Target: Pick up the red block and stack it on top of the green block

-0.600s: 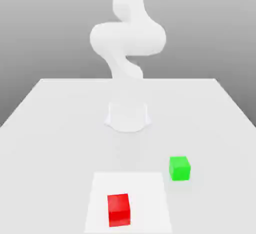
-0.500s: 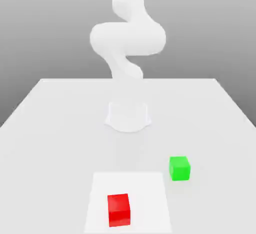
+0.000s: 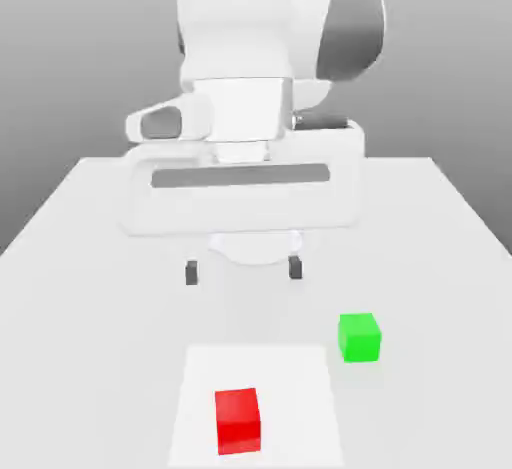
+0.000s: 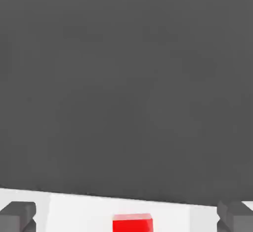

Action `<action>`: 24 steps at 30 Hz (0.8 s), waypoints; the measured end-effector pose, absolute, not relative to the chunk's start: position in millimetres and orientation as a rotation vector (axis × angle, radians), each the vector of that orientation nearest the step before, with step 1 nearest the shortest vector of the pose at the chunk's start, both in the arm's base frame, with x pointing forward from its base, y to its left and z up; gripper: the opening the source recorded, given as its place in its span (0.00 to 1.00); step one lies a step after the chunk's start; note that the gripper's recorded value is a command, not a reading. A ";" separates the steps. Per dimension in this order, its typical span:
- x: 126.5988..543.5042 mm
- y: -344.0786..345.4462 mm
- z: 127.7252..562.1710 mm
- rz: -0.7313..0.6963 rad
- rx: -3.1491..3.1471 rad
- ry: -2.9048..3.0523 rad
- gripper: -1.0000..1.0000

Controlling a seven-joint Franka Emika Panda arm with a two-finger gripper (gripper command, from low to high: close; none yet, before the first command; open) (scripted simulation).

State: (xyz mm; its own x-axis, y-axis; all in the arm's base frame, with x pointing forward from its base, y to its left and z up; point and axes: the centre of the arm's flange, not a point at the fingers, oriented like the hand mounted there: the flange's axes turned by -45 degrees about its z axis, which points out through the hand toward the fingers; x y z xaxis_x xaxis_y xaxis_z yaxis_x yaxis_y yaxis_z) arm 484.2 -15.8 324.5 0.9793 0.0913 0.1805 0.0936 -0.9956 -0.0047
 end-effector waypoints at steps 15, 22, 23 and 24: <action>459.1 -21.9 151.0 0.000 -3.136 -0.193 0.00; 459.5 -21.9 190.1 0.000 -3.136 -0.194 0.00; 458.3 -20.6 201.5 0.000 -3.135 -0.199 0.00; 452.5 -8.7 209.5 0.000 -3.125 -0.258 0.00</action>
